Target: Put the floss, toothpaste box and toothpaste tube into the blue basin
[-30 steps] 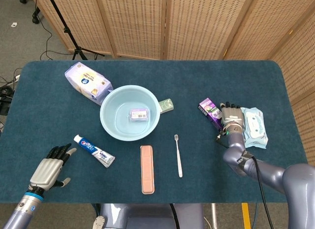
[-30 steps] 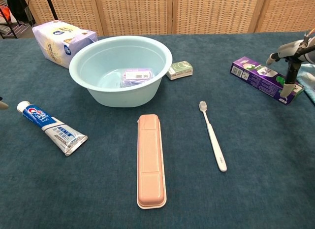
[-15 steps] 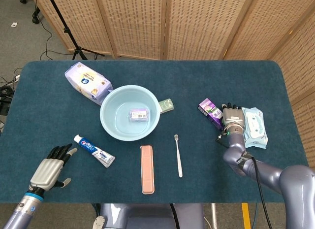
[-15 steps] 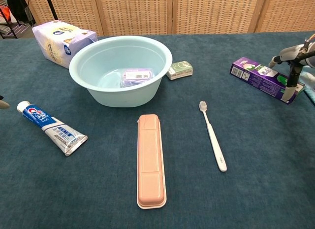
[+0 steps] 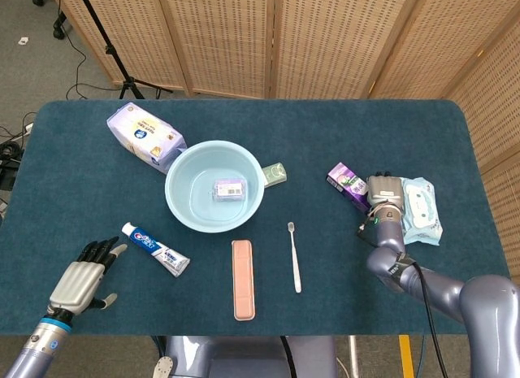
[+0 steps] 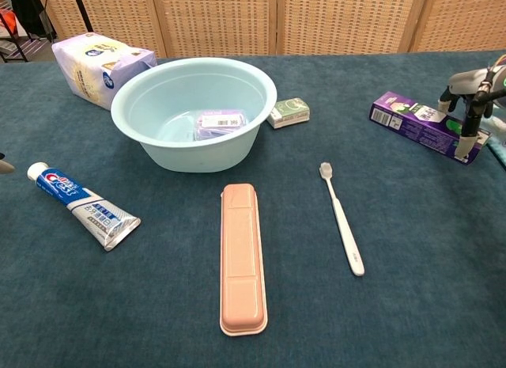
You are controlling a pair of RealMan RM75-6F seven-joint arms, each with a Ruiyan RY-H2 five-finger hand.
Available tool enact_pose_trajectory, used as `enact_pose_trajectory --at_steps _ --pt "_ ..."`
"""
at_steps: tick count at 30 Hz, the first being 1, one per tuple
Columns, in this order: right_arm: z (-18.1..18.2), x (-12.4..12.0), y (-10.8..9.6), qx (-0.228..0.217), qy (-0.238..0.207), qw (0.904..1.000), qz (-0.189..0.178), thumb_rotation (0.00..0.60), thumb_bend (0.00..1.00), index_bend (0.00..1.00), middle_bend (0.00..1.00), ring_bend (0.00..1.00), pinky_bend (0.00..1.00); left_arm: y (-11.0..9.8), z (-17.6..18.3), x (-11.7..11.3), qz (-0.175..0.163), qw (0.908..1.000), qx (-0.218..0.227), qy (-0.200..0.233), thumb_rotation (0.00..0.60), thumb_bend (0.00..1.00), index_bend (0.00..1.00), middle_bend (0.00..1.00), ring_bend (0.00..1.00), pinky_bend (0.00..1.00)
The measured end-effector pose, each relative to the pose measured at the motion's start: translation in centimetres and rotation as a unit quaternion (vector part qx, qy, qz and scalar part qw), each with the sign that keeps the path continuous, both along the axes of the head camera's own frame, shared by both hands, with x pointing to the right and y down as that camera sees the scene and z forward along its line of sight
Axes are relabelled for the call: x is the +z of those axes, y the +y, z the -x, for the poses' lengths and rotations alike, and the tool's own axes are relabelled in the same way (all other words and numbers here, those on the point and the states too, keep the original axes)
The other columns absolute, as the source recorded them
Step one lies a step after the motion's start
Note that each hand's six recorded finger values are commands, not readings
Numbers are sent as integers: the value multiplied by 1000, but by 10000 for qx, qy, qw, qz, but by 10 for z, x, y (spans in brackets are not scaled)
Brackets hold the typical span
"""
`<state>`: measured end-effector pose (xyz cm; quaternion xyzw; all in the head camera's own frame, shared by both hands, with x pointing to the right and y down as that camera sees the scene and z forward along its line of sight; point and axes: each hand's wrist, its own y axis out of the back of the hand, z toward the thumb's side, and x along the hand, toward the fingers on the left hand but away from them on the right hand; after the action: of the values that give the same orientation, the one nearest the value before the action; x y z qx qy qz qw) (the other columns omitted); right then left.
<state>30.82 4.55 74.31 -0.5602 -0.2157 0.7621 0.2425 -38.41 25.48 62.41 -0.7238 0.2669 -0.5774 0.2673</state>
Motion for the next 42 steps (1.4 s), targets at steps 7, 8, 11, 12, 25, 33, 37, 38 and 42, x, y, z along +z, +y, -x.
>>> enact_pose_trajectory --at_steps 7,8,11,12,25,33,37,38,42 --pt "1 -3 2 -53 36 10000 -45 600 182 585 418 416 484 -2 1 -2 -35 10000 -32 32 600 226 0 0 0 0" --pt "1 -4 2 -58 41 10000 -54 600 182 594 427 425 492 -2 1 -3 -41 10000 -36 37 600 226 0 0 0 0" --pt "4 -8 3 -89 30 9999 -114 600 196 624 464 466 528 -2 1 -5 -51 10000 -40 61 600 227 0 0 0 0" --pt "4 -8 3 -93 26 9999 -126 600 201 631 471 473 534 -2 1 -5 -56 10000 -39 68 600 227 0 0 0 0" --pt "5 -29 2 -60 -3 9993 -364 600 232 671 524 523 587 -4 -1 -14 -152 9997 -42 159 600 227 0 0 0 0" --pt "1 -41 -2 1 21 9986 -526 600 256 700 557 557 621 -3 -1 -16 -160 9997 -31 183 600 226 0 0 0 0" --pt "0 -47 -4 89 -14 9980 -621 600 260 701 559 559 623 -3 -2 -16 -163 9997 -24 190 600 228 0 0 0 0" --pt "0 -48 -5 127 -41 9979 -636 600 260 701 559 560 623 -4 -2 -17 -165 9997 -24 191 600 227 0 0 0 0" --pt "0 -56 -8 166 -84 9974 -699 600 260 702 559 561 623 -3 -2 -16 -165 9997 -22 190 600 227 0 0 0 0"
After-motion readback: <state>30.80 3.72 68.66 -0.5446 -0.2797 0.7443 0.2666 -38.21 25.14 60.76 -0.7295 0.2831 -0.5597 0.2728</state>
